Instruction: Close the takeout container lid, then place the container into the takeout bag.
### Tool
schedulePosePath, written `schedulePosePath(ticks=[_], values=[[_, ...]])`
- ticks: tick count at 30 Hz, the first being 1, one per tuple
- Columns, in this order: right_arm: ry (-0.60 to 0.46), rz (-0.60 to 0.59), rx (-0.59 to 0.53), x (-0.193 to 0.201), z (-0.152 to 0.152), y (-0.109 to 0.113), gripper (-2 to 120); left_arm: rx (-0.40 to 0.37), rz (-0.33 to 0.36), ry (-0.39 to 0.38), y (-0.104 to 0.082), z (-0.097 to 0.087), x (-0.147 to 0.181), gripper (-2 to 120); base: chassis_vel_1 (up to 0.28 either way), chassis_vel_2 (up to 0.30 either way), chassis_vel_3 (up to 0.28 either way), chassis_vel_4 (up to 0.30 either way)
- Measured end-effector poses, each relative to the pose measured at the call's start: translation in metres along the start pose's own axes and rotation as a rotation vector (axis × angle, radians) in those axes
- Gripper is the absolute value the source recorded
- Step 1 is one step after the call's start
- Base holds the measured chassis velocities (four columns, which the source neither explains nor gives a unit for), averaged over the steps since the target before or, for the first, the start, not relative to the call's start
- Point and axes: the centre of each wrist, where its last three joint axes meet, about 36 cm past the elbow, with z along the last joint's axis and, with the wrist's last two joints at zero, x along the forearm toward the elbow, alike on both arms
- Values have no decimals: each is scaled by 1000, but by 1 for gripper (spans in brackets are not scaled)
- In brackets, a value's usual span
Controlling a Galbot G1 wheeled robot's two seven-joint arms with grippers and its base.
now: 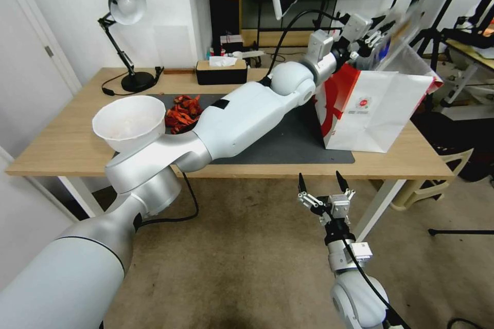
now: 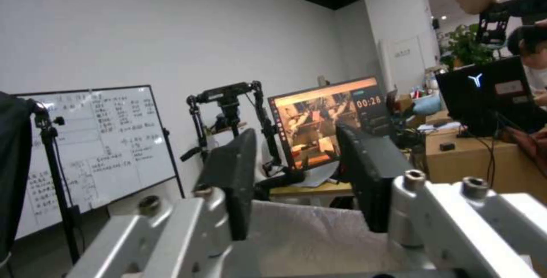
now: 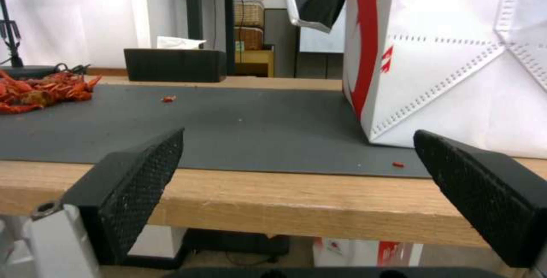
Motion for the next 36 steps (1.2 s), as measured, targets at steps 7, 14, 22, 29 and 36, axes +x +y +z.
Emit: schedulePosePath(ticks=[7,14,22,29,36], values=[[0,0,-1,0,0,0,100,3,-7,-2,0,0,1,63,0,0,0,0],[-5,2,-2,1,-6,0,100,-38,-76,7,20,-1,35,92,0,0,0,0],[-19,7,-4,3,-17,1,100,-16,-204,95,31,15,151,100,0,0,0,0],[-33,-4,4,-2,-27,0,100,34,-393,155,27,36,319,100,0,0,0,0],[-39,-16,18,-5,-30,-4,100,25,-499,175,-11,46,416,100,0,0,0,0]])
